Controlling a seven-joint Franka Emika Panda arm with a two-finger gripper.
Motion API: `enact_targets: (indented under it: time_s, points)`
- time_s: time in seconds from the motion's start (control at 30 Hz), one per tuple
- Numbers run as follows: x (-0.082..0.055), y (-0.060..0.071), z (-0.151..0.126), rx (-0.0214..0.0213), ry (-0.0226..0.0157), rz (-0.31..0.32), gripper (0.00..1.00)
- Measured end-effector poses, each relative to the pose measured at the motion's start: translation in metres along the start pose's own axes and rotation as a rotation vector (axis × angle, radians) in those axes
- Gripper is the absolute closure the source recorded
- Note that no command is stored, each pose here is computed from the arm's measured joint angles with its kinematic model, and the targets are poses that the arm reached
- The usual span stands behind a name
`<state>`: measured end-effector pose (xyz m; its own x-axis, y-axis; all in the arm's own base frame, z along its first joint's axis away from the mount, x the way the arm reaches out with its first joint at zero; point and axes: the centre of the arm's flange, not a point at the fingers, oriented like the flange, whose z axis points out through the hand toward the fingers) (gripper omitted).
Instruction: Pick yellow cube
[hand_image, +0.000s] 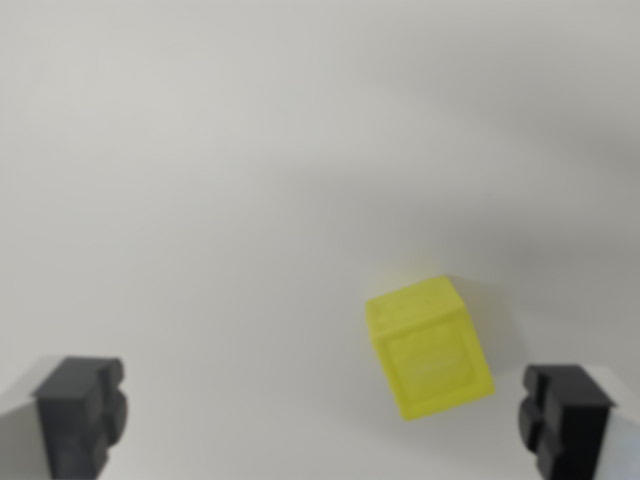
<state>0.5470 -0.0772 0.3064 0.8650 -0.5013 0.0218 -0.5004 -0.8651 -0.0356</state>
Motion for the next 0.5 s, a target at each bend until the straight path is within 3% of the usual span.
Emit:
enact_targets:
  time_s: [0.5]
  points:
    - [-0.002, 0.016, 0.024, -0.0052, -0.0051, -0.063, 0.0]
